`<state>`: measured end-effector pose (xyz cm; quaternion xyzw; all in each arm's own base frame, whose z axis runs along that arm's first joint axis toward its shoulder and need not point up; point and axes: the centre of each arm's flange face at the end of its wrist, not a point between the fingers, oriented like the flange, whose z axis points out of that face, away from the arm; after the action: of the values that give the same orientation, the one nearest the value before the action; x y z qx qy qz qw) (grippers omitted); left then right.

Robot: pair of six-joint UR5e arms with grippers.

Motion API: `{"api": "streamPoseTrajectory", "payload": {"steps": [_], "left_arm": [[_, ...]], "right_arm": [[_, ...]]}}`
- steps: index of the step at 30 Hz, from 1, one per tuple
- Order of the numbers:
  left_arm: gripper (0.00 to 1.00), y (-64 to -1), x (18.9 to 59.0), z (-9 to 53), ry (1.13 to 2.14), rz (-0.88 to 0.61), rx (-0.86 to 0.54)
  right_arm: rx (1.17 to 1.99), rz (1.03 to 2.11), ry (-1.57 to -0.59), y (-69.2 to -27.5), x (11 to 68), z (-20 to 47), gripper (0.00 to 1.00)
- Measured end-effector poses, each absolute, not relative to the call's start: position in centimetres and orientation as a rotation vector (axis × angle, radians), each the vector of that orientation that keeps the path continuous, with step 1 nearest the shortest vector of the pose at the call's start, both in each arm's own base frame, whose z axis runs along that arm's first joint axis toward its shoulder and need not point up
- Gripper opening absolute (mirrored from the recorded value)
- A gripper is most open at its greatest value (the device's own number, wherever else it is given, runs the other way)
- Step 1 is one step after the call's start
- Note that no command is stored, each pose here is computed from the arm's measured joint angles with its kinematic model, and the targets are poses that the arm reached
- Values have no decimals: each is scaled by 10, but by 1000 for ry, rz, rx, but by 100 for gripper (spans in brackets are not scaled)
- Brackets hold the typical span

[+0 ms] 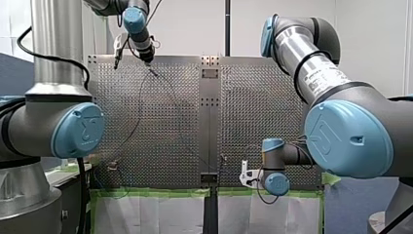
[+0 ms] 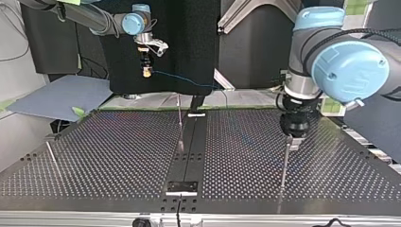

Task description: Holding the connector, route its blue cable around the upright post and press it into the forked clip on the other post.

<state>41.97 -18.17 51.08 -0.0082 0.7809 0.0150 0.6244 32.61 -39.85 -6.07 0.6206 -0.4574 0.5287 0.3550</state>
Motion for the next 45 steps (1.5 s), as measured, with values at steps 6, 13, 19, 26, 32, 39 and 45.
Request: {"api": "streamPoseTrajectory", "payload": {"steps": [6, 13, 19, 26, 32, 39, 45], "left_arm": [[100, -203, 422, 507, 1758, 51, 51], [100, -229, 433, 483, 1753, 102, 115], [100, -248, 430, 460, 1755, 134, 152], [100, -270, 423, 423, 1776, 174, 201], [100, -288, 421, 394, 1784, 218, 243], [100, -284, 429, 394, 1746, 276, 213], [100, -281, 437, 397, 1707, 283, 191]], "right_arm": [[1602, 1368, -1184, -399, 326, -61, 0], [1604, 1369, -1186, -398, 326, -61, 0], [1611, 1387, -1184, -398, 328, -61, 0], [1616, 1391, -1187, -396, 329, -61, 0], [1618, 1390, -1188, -396, 329, -61, 0], [1620, 1389, -1189, -396, 329, -62, 0], [1622, 1388, -1190, -395, 329, -62, 0]]}}
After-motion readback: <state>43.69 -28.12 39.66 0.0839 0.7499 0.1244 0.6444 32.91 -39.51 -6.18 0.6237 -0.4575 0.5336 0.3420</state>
